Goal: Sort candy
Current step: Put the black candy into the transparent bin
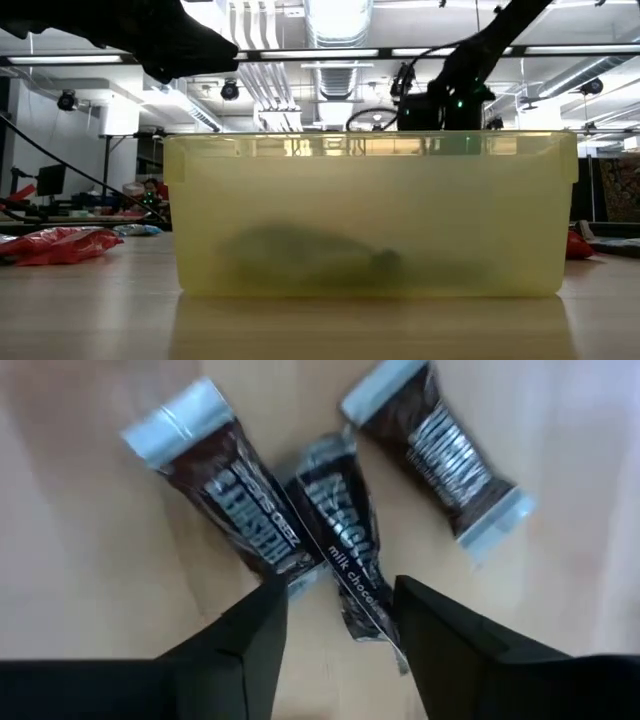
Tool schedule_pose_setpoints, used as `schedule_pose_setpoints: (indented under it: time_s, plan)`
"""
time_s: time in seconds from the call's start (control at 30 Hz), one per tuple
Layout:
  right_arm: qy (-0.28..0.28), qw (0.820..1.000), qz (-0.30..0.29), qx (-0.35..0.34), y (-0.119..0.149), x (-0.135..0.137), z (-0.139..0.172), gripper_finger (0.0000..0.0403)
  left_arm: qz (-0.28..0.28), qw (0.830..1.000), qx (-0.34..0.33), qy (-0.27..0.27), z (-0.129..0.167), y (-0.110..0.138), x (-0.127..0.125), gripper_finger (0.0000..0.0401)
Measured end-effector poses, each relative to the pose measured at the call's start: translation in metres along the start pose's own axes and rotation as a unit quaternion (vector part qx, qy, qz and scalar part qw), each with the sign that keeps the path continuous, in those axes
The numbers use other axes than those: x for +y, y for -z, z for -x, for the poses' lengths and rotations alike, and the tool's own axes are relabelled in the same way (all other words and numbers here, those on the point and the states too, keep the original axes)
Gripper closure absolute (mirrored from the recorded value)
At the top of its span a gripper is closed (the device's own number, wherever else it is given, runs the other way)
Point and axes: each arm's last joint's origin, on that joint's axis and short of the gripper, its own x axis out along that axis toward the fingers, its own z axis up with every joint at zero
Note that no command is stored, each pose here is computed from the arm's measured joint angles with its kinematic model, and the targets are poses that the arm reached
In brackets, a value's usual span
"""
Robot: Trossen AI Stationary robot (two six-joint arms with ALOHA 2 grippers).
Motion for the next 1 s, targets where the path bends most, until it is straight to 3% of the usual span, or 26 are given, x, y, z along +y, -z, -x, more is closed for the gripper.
schedule_pose_setpoints:
  time_s: [0.27,0.6,0.8,1.0]
  plan:
    - [-0.008,1.000,-0.018,0.013,0.001,-0.011,-0.016,0.0249,0.000,1.000,0.000,0.000,0.000,0.000,0.000,0.0210]
    - [-0.003,1.000,-0.016,0.010,0.004,-0.012,-0.009,0.0382,0.000,1.000,0.000,0.000,0.000,0.000,0.000,0.0210]
    - [0.004,1.000,-0.027,-0.002,0.008,-0.011,0.012,0.0384,0.009,1.000,0.000,0.000,0.000,0.000,0.000,0.0210]
    - [0.044,0.994,-0.056,-0.086,0.002,-0.018,0.060,0.0384,0.030,0.999,-0.004,-0.029,-0.001,-0.001,0.002,0.0210]
